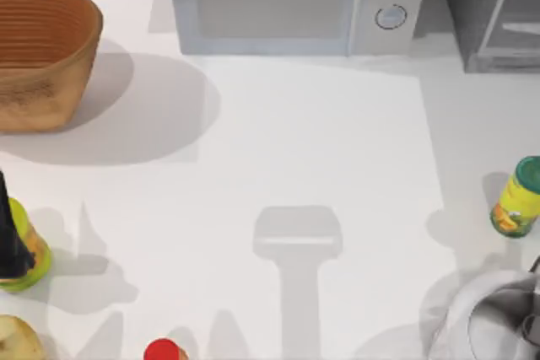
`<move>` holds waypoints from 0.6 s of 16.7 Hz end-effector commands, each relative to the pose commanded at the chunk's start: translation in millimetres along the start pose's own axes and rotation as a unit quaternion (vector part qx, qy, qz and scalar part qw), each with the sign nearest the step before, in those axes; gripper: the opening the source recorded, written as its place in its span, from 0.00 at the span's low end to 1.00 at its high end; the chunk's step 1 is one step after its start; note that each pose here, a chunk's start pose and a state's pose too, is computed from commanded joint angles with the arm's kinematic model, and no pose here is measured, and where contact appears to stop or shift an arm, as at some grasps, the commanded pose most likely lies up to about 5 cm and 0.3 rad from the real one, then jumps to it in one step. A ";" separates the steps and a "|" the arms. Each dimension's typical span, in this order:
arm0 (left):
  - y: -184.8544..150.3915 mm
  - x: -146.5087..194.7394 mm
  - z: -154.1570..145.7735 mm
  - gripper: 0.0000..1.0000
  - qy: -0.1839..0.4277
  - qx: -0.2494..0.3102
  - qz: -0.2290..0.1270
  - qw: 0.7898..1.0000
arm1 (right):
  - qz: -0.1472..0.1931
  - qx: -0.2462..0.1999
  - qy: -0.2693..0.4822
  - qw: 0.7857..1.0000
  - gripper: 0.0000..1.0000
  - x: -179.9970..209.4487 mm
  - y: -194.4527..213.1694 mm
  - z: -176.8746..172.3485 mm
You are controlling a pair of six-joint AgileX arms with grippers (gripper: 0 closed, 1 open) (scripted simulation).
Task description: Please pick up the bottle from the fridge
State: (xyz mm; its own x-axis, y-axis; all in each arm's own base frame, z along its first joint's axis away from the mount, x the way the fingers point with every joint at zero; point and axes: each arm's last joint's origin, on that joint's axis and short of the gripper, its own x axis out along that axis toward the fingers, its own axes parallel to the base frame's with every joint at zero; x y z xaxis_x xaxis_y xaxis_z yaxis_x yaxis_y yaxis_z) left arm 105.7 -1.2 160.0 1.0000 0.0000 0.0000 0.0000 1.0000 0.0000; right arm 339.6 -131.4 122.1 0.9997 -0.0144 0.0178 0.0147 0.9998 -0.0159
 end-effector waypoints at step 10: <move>0.0 0.0 0.0 1.00 0.000 0.000 0.000 1.000 | 0.002 0.004 0.011 1.000 1.00 76.3 11.9 12.9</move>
State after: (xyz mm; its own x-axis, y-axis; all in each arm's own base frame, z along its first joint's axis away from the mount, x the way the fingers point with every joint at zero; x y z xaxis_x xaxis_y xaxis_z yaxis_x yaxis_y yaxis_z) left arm 105.7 -1.2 160.0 1.0000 0.0000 0.0000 0.0000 1.0000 0.0000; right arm 415.8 -120.4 136.1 0.9999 -0.0102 -0.0051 0.0102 0.9999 -0.0089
